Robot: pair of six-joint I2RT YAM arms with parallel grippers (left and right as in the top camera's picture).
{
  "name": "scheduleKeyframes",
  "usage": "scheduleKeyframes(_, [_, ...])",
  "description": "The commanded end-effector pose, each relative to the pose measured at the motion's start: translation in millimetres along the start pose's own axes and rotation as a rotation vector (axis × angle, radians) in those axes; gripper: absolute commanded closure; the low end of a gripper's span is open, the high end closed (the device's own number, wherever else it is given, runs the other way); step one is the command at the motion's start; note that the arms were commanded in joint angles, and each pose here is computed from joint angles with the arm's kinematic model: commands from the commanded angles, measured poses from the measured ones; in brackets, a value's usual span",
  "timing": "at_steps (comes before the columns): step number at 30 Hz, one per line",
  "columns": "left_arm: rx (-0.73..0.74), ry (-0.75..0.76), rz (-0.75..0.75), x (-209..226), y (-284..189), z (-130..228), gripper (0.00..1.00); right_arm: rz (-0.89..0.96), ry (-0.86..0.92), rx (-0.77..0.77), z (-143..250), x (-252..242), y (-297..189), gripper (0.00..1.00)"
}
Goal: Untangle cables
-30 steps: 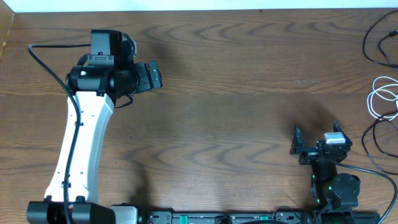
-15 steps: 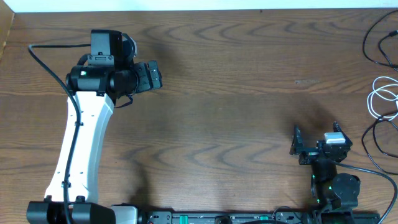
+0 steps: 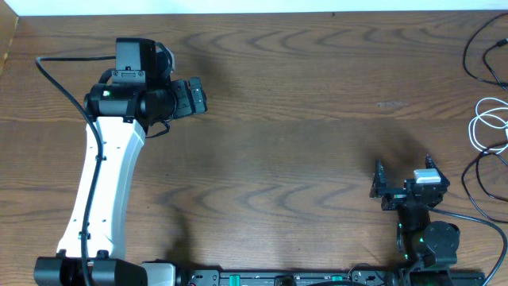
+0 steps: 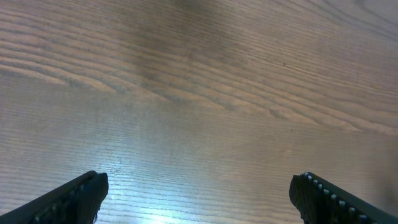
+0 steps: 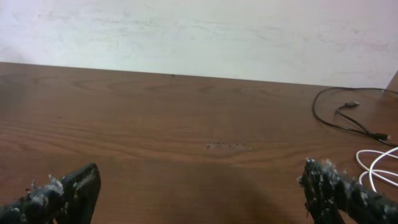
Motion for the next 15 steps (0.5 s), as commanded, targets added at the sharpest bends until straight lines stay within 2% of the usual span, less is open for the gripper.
scheduleKeyframes(1, [0.003,0.011,-0.012,1.8,0.3,0.1,0.02,0.01,-0.008,-0.007,-0.4,-0.7,-0.4,0.01])
scheduleKeyframes(15, [0.026,0.008,-0.064,6.4,-1.8,5.0,0.02,0.01,-0.008,-0.007,-0.4,-0.7,-0.4,0.01])
Point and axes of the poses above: each gripper's point midway between its finger pads, its own y axis out along the fingers, its own x axis along the line the jaws close on, z = x × y, the point moved 8 cm from there along -y, back along the fingers, and after that the axes turned 13 degrees about y, right-handed, at the moved point
